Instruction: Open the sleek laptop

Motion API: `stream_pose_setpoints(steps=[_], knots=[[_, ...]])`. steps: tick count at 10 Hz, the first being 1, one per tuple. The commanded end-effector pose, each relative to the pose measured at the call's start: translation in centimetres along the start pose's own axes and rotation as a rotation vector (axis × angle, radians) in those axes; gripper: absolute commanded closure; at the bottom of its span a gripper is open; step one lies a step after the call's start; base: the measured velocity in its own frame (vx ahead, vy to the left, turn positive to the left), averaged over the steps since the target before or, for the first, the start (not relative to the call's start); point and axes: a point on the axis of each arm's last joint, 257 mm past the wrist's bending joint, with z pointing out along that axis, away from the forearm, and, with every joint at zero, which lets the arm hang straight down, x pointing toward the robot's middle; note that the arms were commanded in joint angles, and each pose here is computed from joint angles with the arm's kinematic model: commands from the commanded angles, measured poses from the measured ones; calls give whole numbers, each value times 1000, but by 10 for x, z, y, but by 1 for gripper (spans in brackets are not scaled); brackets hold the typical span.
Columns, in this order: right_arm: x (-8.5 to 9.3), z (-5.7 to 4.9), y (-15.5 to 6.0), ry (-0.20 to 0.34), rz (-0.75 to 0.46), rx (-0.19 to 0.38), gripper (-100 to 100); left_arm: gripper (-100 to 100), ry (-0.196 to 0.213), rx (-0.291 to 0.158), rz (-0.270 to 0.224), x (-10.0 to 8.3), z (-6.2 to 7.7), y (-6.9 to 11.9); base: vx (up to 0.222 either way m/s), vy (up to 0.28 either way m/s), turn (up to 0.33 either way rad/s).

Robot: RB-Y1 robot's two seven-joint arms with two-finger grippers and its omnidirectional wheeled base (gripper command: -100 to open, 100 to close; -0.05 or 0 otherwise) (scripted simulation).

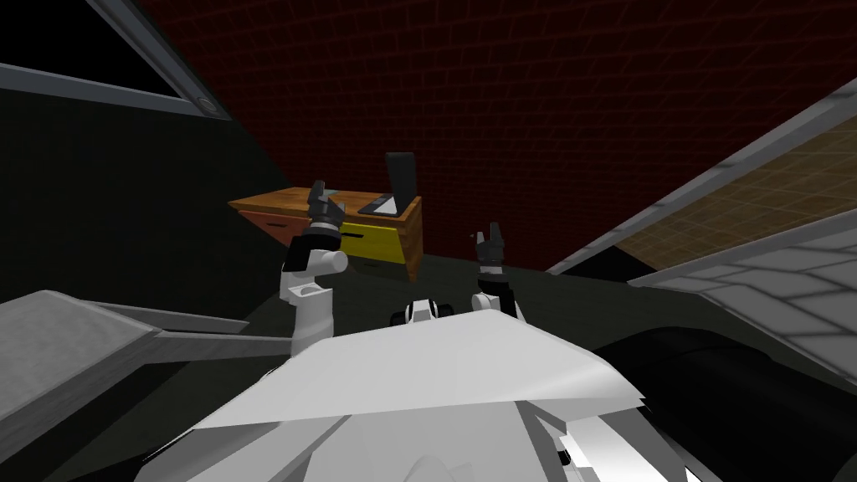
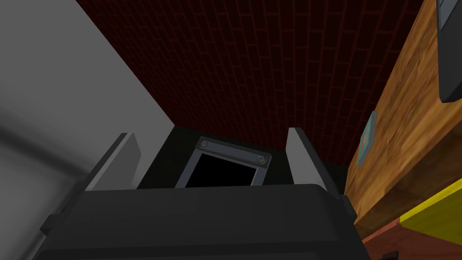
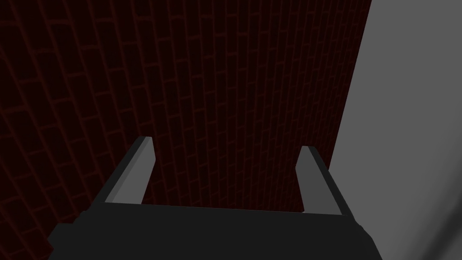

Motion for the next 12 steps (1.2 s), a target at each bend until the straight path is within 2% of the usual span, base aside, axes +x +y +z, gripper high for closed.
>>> stream_pose_setpoints(steps=[1,4,5,6,7,12], knots=[[0,0,0,0,0,0,0,-100,3,-35,-5,1,15,3,14,-74,36],[0,0,0,0,0,0,0,-100,3,-79,-14,-1,38,6,23,-83,52],[0,0,0,0,0,0,0,-100,8,-90,-16,2,41,7,10,-88,43],[0,0,0,0,0,0,0,-100,8,-111,-21,1,51,9,-12,-98,46],[0,0,0,0,0,0,0,-100,12,-119,-23,3,53,9,0,-80,33],[0,0,0,0,0,0,0,-100,26,-206,-48,7,84,15,18,-84,52]])
